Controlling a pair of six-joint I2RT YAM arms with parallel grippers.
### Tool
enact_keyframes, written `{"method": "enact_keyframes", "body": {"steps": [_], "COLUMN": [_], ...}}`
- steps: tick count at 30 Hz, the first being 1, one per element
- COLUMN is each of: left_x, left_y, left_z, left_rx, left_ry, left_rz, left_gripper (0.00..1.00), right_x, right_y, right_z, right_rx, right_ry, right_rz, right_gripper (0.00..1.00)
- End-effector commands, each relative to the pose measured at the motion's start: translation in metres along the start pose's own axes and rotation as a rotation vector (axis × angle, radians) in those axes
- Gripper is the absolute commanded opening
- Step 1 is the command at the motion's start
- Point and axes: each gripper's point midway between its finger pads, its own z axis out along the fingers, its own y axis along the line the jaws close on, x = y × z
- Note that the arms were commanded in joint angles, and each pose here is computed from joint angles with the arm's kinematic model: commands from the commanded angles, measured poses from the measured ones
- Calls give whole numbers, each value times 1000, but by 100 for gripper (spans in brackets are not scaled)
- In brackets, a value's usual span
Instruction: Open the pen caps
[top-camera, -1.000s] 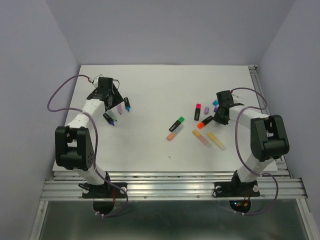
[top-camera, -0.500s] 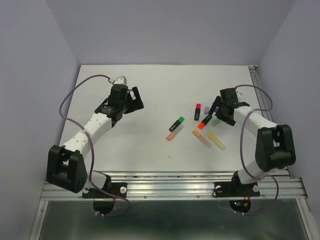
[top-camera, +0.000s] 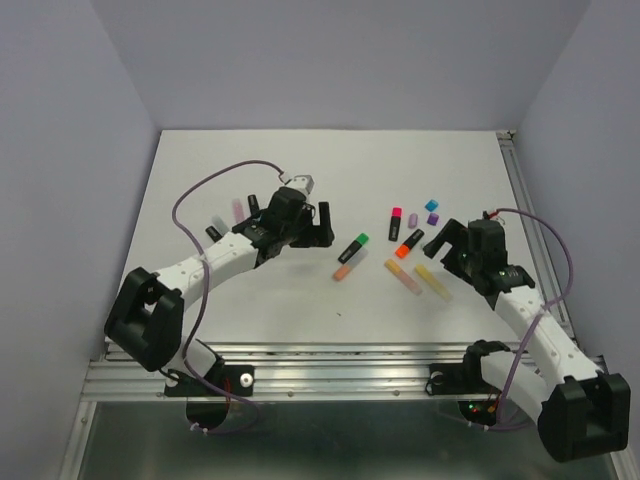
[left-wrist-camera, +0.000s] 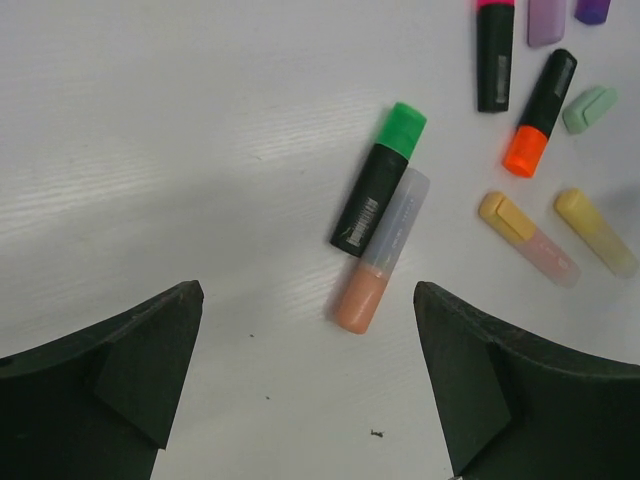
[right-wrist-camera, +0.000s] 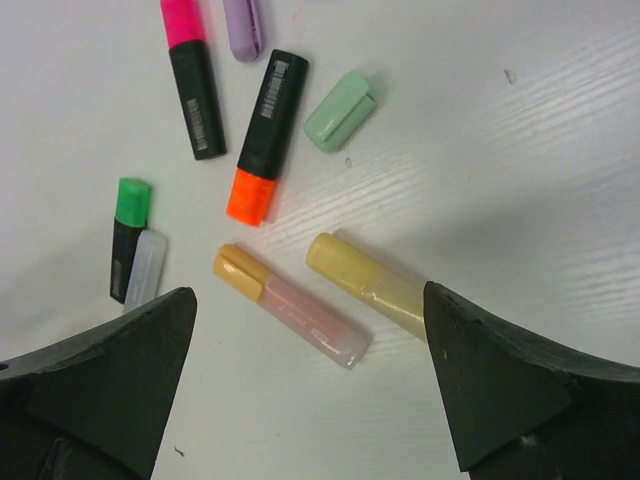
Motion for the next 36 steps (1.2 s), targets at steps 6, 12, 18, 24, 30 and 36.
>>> {"method": "enact_keyframes", "body": {"steps": [6,12,18,24,30,36], "left_x": [58,75,93,104,98,103], "left_y": [-66,-74,-84,-85,-95,-100], "left_z": [33,55,70,79,77,89], "left_rx": [128,112,106,82,61,2], "left_ry": [161,218,270,311,286,309], "left_rz": [69,78,108,116,128,150], "left_gripper": [99,99,99,98,97,96], "right_x": [5,17,26,24,23,24], "right_y": [4,2,6,7,5,4], "right_z": [-21,-16,-13,-15,-15,-14], "right_rx": [-118,-126,-158,-169,-162,-158], "right_ry": [-61,-23,17,6,-10,-2], "right_rz": [30,8,-5,-11,-9,-10], "right_gripper": [100,100,100,100,100,100]}}
